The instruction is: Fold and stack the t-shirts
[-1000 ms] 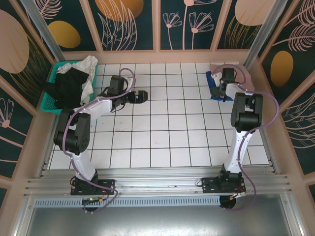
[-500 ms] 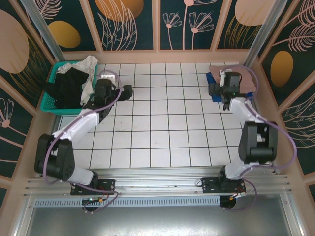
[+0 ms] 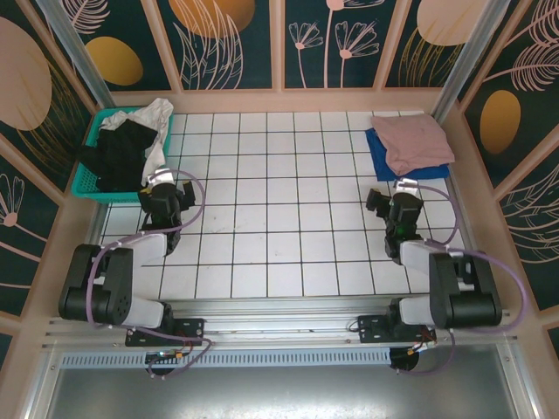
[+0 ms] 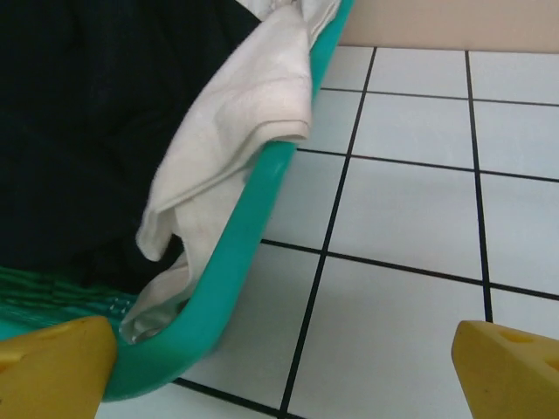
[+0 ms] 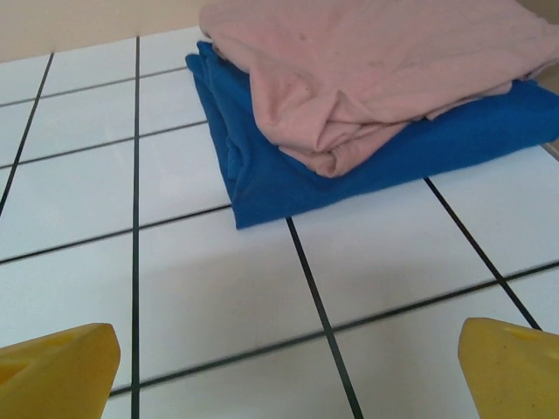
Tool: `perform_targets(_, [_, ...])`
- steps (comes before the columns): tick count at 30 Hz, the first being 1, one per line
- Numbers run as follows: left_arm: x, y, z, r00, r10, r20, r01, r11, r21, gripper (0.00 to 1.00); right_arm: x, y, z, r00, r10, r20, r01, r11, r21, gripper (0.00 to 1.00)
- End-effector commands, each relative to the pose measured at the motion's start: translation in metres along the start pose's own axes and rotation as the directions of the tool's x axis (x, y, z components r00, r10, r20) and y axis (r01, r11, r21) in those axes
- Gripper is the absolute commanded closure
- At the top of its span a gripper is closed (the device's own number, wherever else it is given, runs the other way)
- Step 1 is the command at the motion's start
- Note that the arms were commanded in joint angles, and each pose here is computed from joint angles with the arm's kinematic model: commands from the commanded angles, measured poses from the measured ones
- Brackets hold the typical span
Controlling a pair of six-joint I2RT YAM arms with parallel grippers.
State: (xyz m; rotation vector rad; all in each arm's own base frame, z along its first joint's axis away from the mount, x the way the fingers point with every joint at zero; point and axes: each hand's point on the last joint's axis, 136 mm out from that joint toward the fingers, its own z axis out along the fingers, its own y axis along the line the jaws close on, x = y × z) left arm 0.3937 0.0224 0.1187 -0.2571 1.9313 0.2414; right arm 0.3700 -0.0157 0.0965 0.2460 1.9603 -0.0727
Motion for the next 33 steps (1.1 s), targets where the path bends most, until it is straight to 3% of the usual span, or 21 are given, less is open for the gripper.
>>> perform_targets(1, [-0.013,-0.006,0.003,0.994,-0.019,0.108,0.011,0.997,0.076,0.01,-0.029,-0.001,0.011,0.993,0.032,0.116,-0.034,0.999,0.017,0.01])
perform_targets(4, [-0.017,0.001,0.003,0.982,-0.077,0.172,0.054,0.989,0.135,0.01,-0.038,0.005,0.008,0.981,-0.019,0.192,0.022,1.0,-0.015,0.01])
perform_targets(6, [-0.017,0.003,-0.003,0.977,-0.105,0.185,0.071,0.981,0.18,0.02,-0.04,-0.005,0.003,0.964,0.026,0.264,-0.018,0.999,-0.032,0.01])
perform_targets(7, [-0.017,0.003,-0.008,0.974,-0.107,0.199,0.068,0.979,0.194,0.01,-0.033,-0.007,0.001,0.972,0.044,0.231,-0.032,0.998,-0.056,0.01])
perform_targets(10, [-0.015,0.001,-0.029,0.945,-0.121,0.304,0.044,0.967,0.249,0.01,-0.035,-0.012,-0.017,0.936,0.056,0.348,-0.039,0.998,-0.055,0.01])
perform_targets(12, [-0.009,0.0,-0.024,0.962,-0.099,0.253,0.038,0.971,0.236,0.01,-0.032,-0.013,-0.015,0.944,0.058,0.324,-0.049,0.998,-0.037,0.01])
perform_targets(33, [-0.01,0.0,-0.021,0.963,-0.097,0.252,0.037,0.972,0.233,0.01,-0.031,-0.013,-0.013,0.947,0.059,0.316,-0.048,0.998,-0.043,0.01])
